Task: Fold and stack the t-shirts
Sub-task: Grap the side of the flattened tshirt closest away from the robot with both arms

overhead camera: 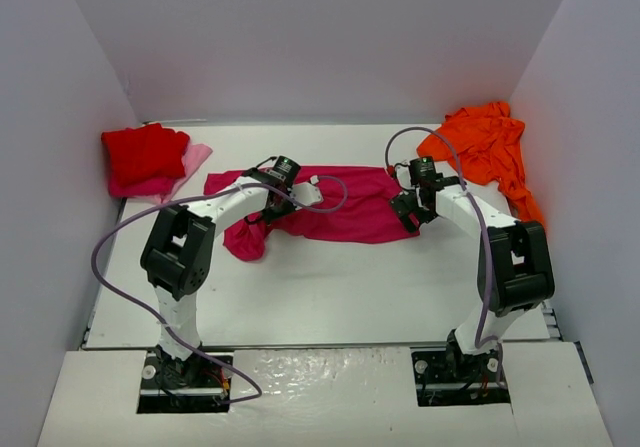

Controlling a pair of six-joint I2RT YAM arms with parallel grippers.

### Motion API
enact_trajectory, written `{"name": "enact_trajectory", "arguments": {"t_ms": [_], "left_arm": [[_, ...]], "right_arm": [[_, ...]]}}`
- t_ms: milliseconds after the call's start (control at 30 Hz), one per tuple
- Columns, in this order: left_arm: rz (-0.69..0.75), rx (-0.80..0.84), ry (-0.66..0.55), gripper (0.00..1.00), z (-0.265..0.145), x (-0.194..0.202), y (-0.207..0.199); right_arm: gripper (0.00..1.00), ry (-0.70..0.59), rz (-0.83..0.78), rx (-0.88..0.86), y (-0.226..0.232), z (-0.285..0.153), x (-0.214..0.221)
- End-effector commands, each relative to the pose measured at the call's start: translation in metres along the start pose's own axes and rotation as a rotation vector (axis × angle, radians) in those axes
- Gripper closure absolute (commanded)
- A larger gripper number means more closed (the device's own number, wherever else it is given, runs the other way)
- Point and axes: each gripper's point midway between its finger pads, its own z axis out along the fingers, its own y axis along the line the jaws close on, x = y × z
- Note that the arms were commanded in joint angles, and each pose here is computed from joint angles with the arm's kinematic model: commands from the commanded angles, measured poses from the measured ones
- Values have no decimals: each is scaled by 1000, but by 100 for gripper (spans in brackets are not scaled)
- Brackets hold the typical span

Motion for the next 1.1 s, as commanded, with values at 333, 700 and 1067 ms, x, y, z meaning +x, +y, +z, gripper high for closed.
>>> {"name": "enact_trajectory", "arguments": {"t_ms": [333, 700, 1067], "left_arm": [[-55, -89, -65, 89, -37, -8, 32], [-70, -77, -81, 74, -38, -7, 36], [-83, -69, -105, 100, -43, -6, 40]], "right_arm": [[10, 23, -40, -71, 19, 4, -4], [10, 30, -48, -79, 23, 6, -4], [10, 34, -50, -81, 24, 7, -3]]}}
